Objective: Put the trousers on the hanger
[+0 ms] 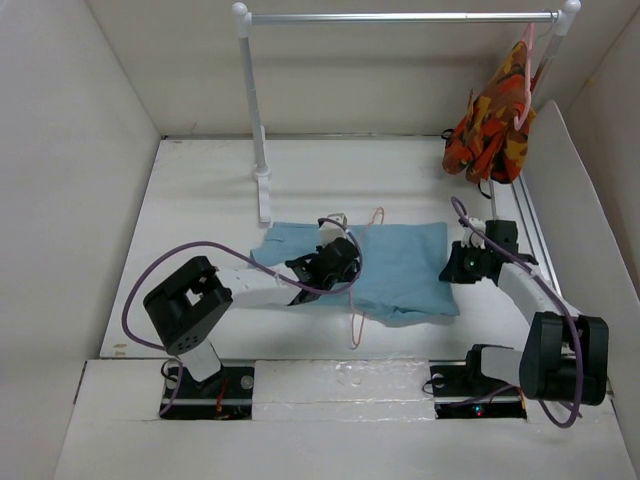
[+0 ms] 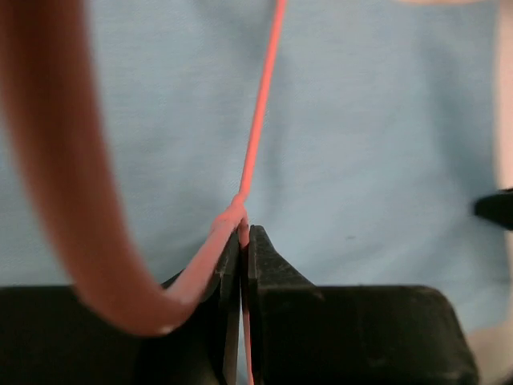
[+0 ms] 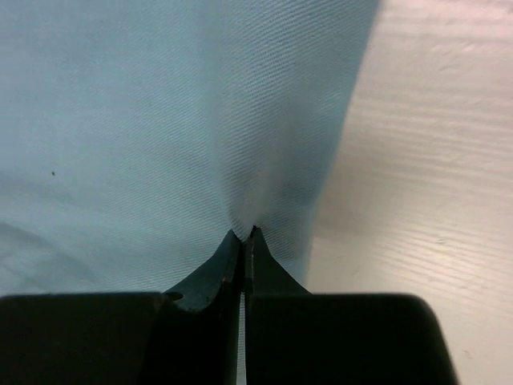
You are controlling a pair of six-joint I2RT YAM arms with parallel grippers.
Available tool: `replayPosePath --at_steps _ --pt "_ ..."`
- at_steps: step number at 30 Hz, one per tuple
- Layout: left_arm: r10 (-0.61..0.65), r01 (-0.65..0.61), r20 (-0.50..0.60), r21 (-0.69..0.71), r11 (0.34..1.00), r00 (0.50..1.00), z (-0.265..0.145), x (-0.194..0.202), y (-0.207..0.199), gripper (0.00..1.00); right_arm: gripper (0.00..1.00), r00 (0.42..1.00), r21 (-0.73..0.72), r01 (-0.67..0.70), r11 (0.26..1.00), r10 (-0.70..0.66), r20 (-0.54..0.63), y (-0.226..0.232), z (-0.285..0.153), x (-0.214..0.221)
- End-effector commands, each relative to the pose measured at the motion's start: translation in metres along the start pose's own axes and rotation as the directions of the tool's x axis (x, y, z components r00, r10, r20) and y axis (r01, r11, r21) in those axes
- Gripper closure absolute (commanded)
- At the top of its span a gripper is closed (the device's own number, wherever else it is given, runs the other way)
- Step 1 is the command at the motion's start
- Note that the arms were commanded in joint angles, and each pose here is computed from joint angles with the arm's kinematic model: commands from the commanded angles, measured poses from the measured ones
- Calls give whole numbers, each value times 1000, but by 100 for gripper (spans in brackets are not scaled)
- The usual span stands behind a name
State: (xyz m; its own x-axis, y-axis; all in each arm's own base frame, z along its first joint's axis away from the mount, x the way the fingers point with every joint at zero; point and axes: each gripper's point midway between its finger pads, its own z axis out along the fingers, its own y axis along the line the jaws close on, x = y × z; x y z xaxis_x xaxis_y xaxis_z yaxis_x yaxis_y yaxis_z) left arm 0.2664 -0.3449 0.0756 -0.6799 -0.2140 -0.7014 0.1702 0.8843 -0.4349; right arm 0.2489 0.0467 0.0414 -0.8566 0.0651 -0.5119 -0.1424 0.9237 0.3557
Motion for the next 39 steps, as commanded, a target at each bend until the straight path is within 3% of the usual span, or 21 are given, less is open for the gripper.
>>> replayPosePath --at_steps 1,12,20,24,33,37,38,39 --pt "144 -165 -102 -246 955 984 -2 27 78 100 100 991 84 48 995 -58 123 -14 -15 -47" --pt "100 -104 -27 -263 959 995 -4 -9 63 100 100 995 125 26 992 -37 88 -37 -10 -43" --pt "-6 13 69 -98 995 998 -27 -44 1 100 100 996 79 46 996 -52 73 -34 -6 -39" --pt "-62 73 130 -82 994 990 -35 -64 -15 100 100 996 65 62 996 -66 66 -27 -3 -32" --pt "-86 101 165 -80 992 983 -38 -66 -25 100 100 998 69 54 996 -55 18 -22 1 -9" --pt "-67 79 190 -58 995 979 -45 -70 -42 100 80 997 80 63 995 -66 36 -21 -7 -16" --pt "-77 89 207 -49 995 975 -46 -78 -48 100 65 997 74 62 995 -65 34 -18 -10 -16" --pt "-55 72 210 -70 995 976 -50 -76 -47 100 58 995 68 74 995 -78 60 -13 -17 -23"
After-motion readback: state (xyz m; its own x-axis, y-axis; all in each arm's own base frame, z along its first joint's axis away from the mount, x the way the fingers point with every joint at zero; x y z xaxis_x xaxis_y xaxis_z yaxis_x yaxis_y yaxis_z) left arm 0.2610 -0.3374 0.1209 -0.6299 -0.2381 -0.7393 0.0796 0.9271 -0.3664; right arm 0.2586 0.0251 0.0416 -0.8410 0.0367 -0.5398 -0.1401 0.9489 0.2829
